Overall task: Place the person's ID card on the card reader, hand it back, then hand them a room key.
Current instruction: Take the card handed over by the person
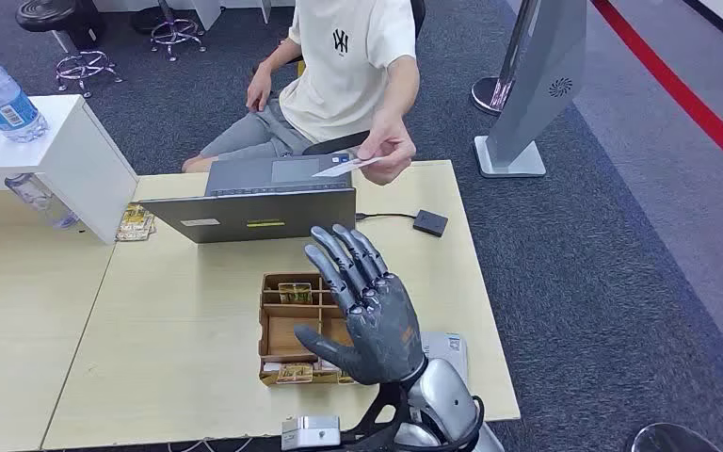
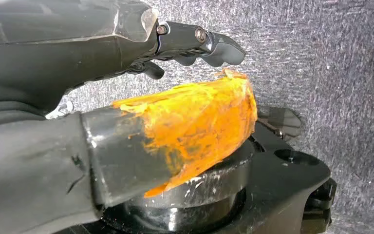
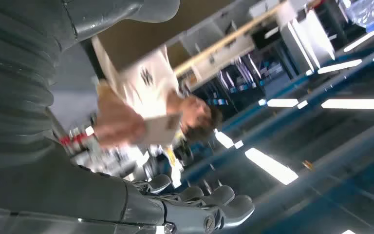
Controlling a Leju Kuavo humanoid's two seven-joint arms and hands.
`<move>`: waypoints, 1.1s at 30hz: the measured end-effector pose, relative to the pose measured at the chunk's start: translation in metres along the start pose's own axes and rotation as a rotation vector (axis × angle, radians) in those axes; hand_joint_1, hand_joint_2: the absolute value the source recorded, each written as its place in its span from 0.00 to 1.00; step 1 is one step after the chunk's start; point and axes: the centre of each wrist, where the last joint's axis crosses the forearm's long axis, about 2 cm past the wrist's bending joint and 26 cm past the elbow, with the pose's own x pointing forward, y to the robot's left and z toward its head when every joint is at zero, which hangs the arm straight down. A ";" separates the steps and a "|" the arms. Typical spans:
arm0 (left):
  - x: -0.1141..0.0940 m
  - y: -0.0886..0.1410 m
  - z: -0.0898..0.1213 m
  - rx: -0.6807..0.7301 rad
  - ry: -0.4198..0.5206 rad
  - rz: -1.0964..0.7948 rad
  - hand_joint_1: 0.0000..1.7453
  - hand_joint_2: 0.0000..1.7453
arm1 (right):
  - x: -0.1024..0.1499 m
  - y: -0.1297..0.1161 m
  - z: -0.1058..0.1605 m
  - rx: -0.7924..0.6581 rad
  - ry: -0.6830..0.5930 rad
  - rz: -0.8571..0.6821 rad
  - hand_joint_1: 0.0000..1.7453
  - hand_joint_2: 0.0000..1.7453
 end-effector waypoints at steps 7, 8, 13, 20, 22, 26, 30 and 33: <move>0.002 0.000 -0.001 -0.019 0.010 -0.015 0.00 0.00 | -0.021 -0.008 -0.017 0.005 0.027 0.228 0.00 1.00; 0.002 0.000 -0.001 -0.020 0.014 -0.017 0.00 0.00 | -0.024 -0.008 -0.021 0.006 0.054 0.264 0.00 1.00; 0.007 0.000 -0.003 -0.023 0.023 -0.027 0.00 0.00 | -0.039 -0.002 -0.038 0.001 0.189 0.366 0.00 1.00; 0.013 -0.001 -0.005 -0.030 0.018 -0.037 0.00 0.00 | -0.055 0.014 -0.051 0.037 0.230 0.408 0.66 1.00; 0.014 -0.001 -0.005 -0.031 0.016 -0.038 0.00 0.00 | -0.057 0.018 -0.050 0.060 0.212 0.417 1.00 1.00; 0.018 -0.001 -0.006 -0.033 0.013 -0.037 0.00 0.00 | -0.060 0.024 -0.047 0.098 0.188 0.428 1.00 1.00; 0.018 -0.001 -0.007 -0.034 0.014 -0.038 0.00 0.00 | -0.062 0.027 -0.043 0.122 0.174 0.434 1.00 1.00; 0.019 -0.001 -0.007 -0.036 0.017 -0.037 0.00 0.00 | -0.062 0.029 -0.041 0.134 0.169 0.436 1.00 1.00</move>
